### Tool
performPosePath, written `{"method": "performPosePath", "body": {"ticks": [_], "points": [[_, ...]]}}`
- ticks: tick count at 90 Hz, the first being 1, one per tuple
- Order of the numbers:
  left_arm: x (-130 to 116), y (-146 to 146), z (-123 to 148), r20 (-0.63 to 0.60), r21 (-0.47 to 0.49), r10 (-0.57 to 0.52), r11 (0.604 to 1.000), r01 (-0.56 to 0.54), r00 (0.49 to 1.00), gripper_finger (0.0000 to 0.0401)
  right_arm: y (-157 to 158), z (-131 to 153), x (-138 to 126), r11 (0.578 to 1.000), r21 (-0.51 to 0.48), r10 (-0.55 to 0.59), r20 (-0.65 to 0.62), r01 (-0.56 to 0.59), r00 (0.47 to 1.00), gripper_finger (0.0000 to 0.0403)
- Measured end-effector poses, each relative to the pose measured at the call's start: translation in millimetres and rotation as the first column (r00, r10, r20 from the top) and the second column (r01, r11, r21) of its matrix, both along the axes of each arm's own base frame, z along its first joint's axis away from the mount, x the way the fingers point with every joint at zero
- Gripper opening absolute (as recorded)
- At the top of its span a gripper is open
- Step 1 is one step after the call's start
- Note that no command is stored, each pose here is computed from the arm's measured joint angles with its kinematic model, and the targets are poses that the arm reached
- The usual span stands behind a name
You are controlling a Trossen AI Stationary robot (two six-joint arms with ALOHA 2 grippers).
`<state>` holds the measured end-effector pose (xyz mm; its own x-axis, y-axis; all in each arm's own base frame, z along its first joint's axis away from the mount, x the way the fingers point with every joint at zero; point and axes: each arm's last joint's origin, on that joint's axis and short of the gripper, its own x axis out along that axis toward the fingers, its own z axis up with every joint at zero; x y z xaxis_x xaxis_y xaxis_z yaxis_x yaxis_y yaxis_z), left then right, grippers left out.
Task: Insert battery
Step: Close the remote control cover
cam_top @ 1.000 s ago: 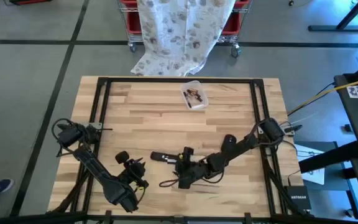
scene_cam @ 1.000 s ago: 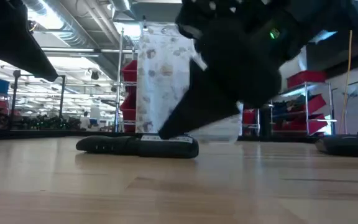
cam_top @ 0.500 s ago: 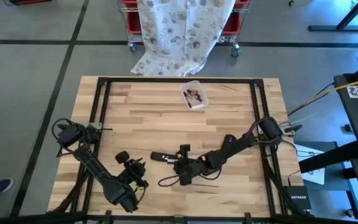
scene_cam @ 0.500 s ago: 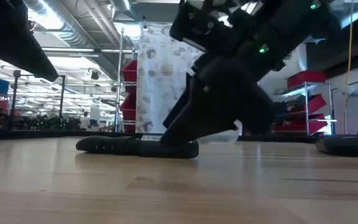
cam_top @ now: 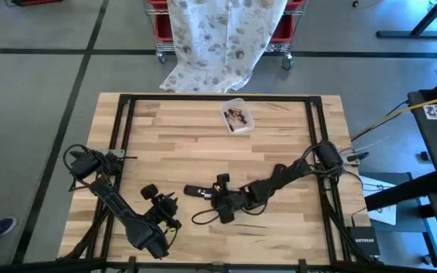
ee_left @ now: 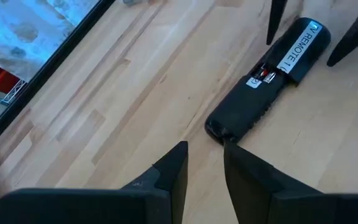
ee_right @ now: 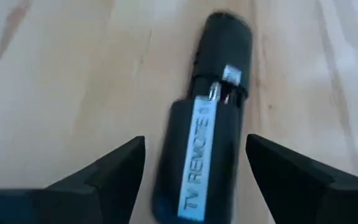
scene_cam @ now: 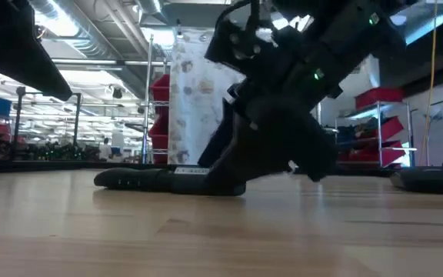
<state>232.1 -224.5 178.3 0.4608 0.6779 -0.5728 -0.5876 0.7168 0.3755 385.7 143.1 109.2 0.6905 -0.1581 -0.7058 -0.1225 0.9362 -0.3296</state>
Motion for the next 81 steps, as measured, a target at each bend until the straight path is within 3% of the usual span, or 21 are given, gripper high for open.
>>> {"method": "performPosePath", "body": {"ticks": [29, 81], "points": [[0.1, -0.1, -0.1, 0.0, -0.001, 0.0, 1.0, 0.0, 1.0, 0.0084, -1.1, -6.4, 0.7, 0.991, -0.018, -0.134, 0.044, 0.135, 0.99, 0.0268], [0.0, -0.1, -0.2, 0.0, -0.004, 0.003, 1.0, -0.003, 1.0, 0.0084, -6.5, 1.9, 0.0, 0.981, -0.055, -0.179, 0.074, 0.183, 0.981, 0.0268]]}}
